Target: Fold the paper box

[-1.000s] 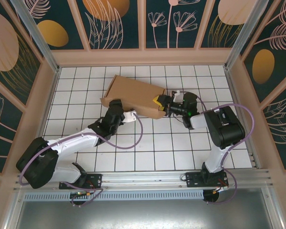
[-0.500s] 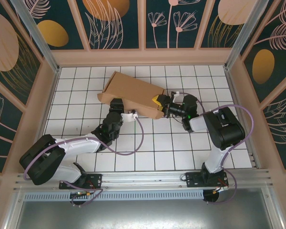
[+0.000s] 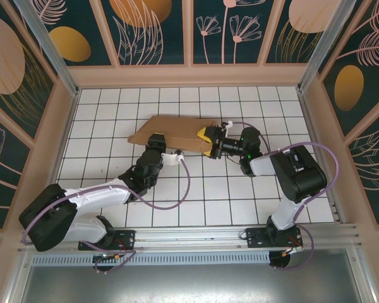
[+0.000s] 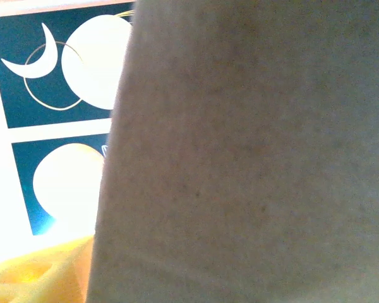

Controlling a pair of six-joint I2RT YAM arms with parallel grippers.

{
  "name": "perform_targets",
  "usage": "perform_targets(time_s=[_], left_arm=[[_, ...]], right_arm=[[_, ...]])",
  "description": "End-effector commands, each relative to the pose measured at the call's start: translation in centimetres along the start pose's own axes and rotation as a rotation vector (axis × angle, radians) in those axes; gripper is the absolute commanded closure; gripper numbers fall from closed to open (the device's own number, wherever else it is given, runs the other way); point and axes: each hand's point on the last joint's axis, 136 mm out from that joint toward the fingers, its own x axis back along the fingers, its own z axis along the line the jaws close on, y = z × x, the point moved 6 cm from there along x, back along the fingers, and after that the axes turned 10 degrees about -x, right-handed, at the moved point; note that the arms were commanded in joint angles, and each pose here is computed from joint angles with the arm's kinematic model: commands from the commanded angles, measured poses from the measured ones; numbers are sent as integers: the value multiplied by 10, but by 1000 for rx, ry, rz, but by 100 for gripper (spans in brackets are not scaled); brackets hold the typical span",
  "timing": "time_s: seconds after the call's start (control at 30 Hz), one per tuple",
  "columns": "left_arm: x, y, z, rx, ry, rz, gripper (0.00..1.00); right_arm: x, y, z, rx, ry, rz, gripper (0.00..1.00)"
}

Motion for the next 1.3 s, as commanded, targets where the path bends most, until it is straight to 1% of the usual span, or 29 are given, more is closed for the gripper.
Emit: perform_targets(time_s=[0.0,0.07,0.1,0.2,0.27,0.37,0.4,0.47,0.57,0.7,0.77,0.87,0.97,1.1,1.2,1.27], left_arm=[[6,-1,9,39,-44,-14,64],[9,-2,7,52,-69,-19,65],[10,-2,6,61,-81,-22,66],[13,-3,-1,70,-105,-30,66],[14,-2,-5,80,-107,-34,66],[16,-2,-7,109,-95,-46,66],[16,-2,-7,113,-93,-50,66],[17,-1,-7,114,-102,-57,66],[17,0,-2,127,-121,-60,67],[18,2,5,160,-185,-70,67],[19,3,9,185,-215,-76,67],[19,6,11,210,-269,-94,66],[16,12,10,221,-323,-108,66],[10,25,-2,250,-405,-137,64],[8,34,-21,253,-497,-163,58],[6,38,-33,241,-534,-159,56]], right_arm=[[5,-6,6,65,9,-1,23],[6,-6,4,60,9,-7,23],[6,-7,4,59,12,-11,24],[8,-7,1,44,18,-31,33],[9,-7,-1,32,27,-33,36],[10,-10,-1,22,42,-28,37],[11,-11,0,24,45,-27,36],[14,-12,0,28,40,-32,31],[21,-13,-3,35,15,-57,21],[35,-13,-7,45,-15,-105,8],[41,-14,-7,52,-25,-122,6],[50,-11,-11,40,-43,-162,6],[52,-10,-14,11,-38,-182,8],[51,-6,-15,-17,-10,-194,18],[51,-3,-18,-35,1,-207,29],[52,-2,-24,-50,-1,-211,32]])
